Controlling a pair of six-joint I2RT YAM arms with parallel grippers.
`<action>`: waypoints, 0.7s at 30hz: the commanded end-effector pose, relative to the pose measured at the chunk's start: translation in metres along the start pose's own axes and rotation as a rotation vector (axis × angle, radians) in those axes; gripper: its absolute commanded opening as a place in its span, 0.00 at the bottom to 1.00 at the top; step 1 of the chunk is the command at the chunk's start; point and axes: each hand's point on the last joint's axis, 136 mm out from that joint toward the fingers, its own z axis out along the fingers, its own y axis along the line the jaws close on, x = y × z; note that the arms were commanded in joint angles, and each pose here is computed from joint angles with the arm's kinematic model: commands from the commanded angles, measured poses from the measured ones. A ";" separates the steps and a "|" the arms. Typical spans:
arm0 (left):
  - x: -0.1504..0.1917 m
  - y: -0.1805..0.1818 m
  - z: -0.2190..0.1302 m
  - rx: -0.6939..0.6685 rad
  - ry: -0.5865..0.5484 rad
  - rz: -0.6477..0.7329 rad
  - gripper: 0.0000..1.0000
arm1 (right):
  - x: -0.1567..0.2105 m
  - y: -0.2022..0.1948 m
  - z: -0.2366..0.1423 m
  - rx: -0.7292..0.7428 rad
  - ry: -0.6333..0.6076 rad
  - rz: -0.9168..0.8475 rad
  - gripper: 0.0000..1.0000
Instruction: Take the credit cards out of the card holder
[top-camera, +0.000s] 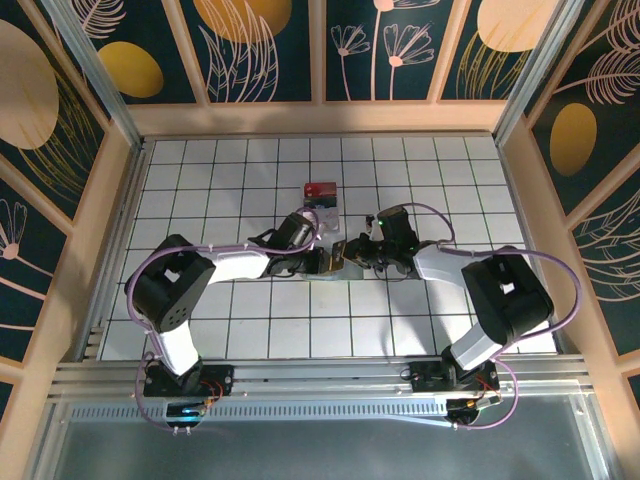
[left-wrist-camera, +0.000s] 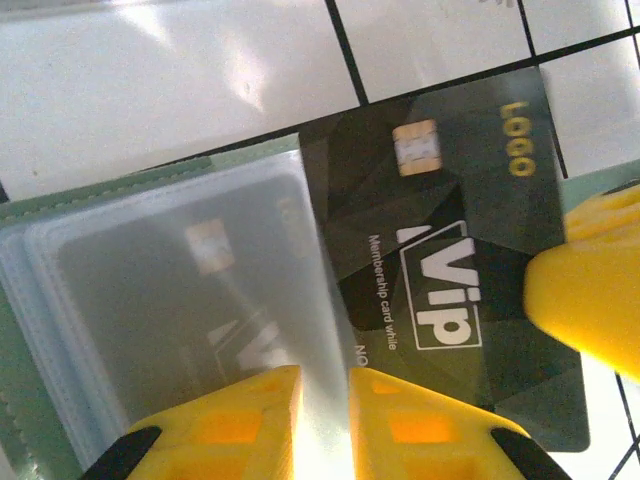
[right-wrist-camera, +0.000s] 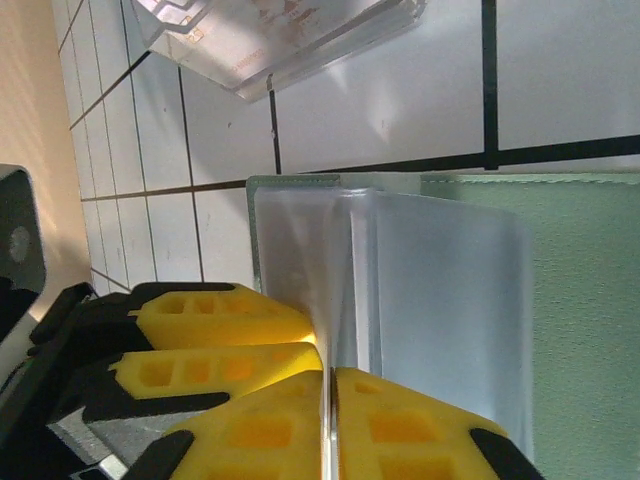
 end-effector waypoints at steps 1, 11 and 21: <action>0.005 -0.003 0.009 0.021 0.031 0.022 0.19 | -0.006 0.008 0.006 -0.011 -0.007 -0.014 0.14; 0.011 0.000 0.010 0.017 0.036 0.005 0.17 | -0.004 0.005 0.015 0.024 0.002 -0.018 0.00; -0.040 -0.002 -0.042 -0.098 -0.199 0.041 0.40 | -0.019 0.008 -0.008 0.112 -0.073 -0.115 0.00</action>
